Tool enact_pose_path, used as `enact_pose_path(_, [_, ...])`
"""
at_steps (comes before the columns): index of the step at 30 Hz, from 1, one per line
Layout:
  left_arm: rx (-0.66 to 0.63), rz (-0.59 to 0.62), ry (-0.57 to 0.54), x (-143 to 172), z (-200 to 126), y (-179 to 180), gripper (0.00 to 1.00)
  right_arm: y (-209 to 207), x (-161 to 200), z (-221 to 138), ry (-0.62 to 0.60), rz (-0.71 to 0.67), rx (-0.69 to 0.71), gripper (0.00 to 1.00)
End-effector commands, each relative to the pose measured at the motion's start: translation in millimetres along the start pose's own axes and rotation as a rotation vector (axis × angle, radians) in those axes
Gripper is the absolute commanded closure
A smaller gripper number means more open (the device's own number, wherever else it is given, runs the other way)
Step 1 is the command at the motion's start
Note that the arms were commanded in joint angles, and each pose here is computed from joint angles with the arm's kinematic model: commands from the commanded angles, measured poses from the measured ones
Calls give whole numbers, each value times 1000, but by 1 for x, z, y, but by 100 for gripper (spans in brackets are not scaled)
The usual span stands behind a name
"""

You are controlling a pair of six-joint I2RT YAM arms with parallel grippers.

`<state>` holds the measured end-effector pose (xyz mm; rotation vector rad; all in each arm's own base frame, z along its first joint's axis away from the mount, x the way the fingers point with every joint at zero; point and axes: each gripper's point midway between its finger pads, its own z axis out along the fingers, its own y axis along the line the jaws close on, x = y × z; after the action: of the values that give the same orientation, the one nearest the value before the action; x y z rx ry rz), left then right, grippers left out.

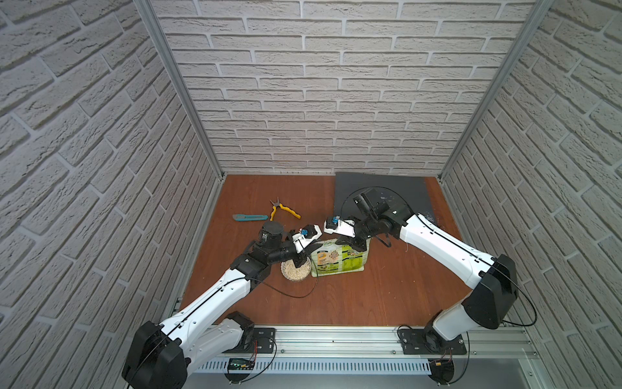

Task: Pour the oats into the breakfast bowl
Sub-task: Close the oats bag at the center of the board.

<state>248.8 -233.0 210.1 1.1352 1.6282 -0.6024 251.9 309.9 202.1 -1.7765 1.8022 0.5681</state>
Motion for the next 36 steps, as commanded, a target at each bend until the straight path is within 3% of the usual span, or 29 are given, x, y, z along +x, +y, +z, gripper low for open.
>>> enact_pose_path(1, [-33,13,-36,-7,-4,6,90,-7,-12,-7,-34,-8,24,92])
enact_pose_path(3, [-32,15,-48,-9,-4,5,100,-7,-17,-5,-58,0,8,84])
enact_pose_path(11, [19,-4,-131,-24,-3,0,100,-4,-31,9,-94,-3,-41,76])
enact_pose_path(12, [25,-7,-138,-24,-3,-1,100,-5,-33,10,-95,-4,-46,80])
enact_pose_path(14, [32,-4,-154,-27,-4,-2,100,-4,-33,11,-89,-6,-61,95])
enact_pose_path(17, [30,-6,-158,-27,-6,-2,100,-4,-29,8,-71,-14,-57,96])
enact_pose_path(20, [31,-8,-157,-27,-7,-1,100,-9,-22,2,-57,0,-33,78])
enact_pose_path(22, [31,-7,-156,-27,-7,-1,100,-10,-14,-1,-37,8,-27,75])
enact_pose_path(26, [28,-6,-156,-27,-8,0,100,-12,-2,-10,-5,25,-15,96])
enact_pose_path(28, [26,-6,-156,-27,-9,1,100,-14,4,-14,10,35,0,96])
enact_pose_path(32, [27,-8,-155,-27,-8,2,100,-21,10,-23,12,44,46,79])
enact_pose_path(33, [27,-9,-154,-27,-8,3,100,-22,11,-25,13,45,49,81])
enact_pose_path(35, [27,-11,-151,-26,-8,3,100,-22,14,-28,22,47,52,96])
enact_pose_path(36, [26,-12,-152,-27,-8,3,100,-21,15,-29,25,47,49,96])
